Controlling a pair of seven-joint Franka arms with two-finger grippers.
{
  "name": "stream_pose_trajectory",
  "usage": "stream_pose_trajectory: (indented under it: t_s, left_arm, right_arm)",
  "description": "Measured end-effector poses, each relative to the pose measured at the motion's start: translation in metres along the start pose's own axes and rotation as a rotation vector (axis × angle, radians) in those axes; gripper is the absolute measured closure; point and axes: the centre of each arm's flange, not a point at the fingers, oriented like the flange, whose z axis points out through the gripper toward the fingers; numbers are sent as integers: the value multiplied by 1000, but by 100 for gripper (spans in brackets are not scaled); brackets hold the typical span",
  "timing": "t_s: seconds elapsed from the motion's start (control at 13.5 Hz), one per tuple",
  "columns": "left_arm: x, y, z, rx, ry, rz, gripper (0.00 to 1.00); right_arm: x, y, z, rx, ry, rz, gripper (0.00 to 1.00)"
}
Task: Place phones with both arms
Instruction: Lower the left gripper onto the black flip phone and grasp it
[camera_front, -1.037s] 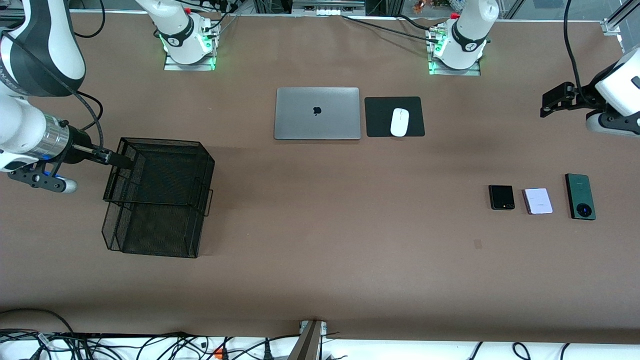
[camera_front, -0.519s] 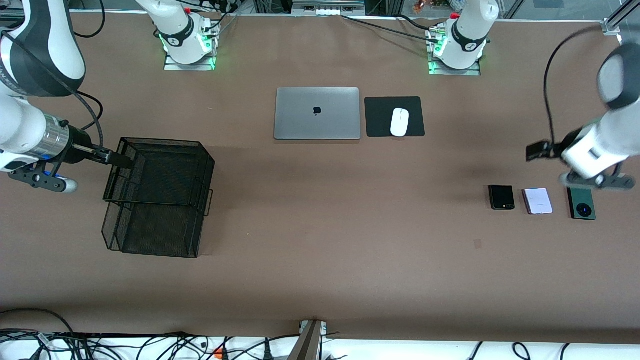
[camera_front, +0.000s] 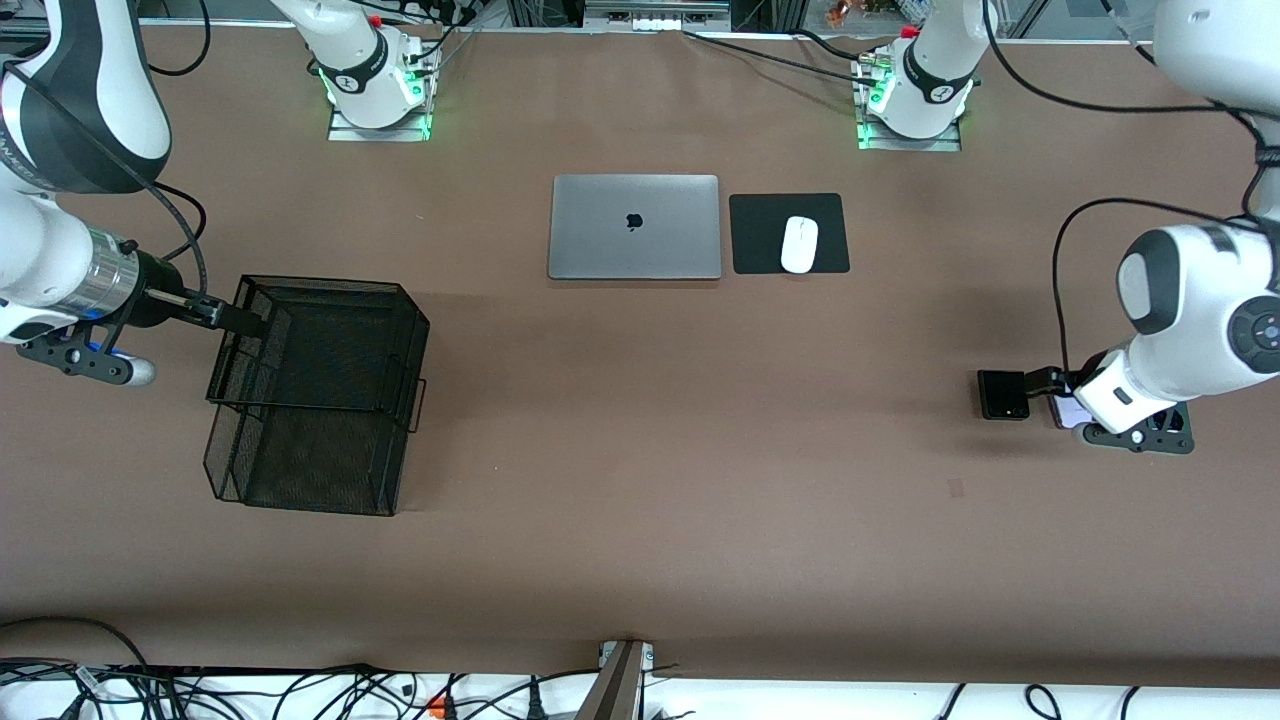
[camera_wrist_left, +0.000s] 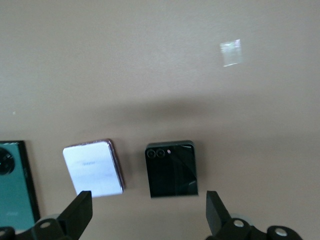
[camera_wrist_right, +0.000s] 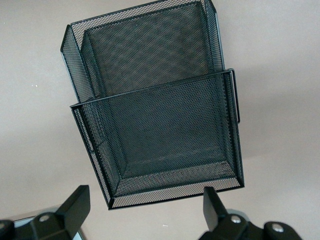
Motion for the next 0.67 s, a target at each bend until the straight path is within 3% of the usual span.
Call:
stream_pose_trajectory:
  t_s: [0.22,0.67]
  left_arm:
    - [-11,1,49,9,63,-3,0]
    - [-44,15,105,2,113,-7,0]
  right_arm:
    - [0,0,0,0,0,0,0]
    - [0,0,0,0,0,0,0]
